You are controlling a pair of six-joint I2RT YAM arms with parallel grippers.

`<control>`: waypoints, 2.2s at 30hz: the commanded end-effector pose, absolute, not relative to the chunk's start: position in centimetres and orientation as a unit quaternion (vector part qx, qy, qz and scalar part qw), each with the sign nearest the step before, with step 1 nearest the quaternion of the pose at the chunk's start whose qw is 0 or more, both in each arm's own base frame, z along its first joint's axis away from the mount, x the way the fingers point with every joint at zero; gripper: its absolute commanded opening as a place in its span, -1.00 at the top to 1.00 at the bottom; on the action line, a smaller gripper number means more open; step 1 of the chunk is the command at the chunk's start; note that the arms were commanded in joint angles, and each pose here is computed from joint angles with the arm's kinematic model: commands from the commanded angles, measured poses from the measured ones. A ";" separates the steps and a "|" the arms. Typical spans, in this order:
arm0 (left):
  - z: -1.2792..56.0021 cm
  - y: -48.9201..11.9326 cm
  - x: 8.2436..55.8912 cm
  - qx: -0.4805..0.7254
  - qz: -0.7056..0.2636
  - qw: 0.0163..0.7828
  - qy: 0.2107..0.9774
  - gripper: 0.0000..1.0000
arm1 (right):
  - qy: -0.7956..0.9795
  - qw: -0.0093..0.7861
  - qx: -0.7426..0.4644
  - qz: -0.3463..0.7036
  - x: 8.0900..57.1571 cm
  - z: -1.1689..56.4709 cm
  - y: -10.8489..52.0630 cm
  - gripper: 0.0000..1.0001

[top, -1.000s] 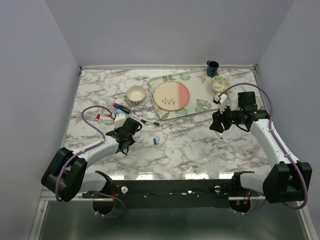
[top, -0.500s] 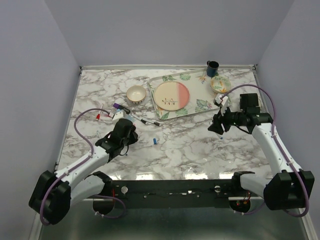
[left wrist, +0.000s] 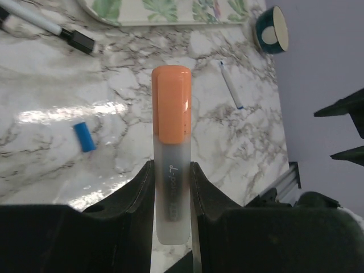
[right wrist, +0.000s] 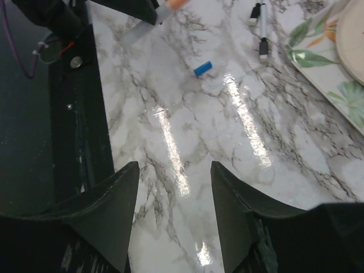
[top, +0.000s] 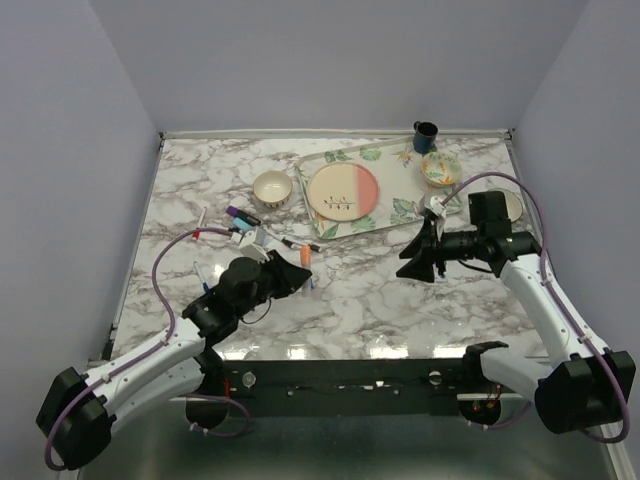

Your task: Open the pen caps

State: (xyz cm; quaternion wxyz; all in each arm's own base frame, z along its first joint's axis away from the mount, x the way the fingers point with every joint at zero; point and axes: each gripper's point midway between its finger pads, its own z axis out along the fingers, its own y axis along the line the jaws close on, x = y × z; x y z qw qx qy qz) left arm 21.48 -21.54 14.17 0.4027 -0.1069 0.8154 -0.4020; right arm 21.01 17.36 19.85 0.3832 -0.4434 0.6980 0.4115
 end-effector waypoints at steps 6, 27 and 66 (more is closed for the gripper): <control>19.6 -27.0 21.5 -0.126 -0.474 0.427 0.760 1.00 | 0.685 0.341 -0.427 0.483 18.9 20.3 20.3 -0.26; 21.7 -33.9 23.6 -0.143 -0.439 0.464 0.756 1.00 | 0.709 0.331 -0.375 0.497 19.6 20.7 20.9 -0.43; 24.7 -36.9 21.9 -0.135 -0.464 0.493 0.724 -0.66 | 0.725 0.349 -0.412 0.426 21.7 18.5 20.7 0.99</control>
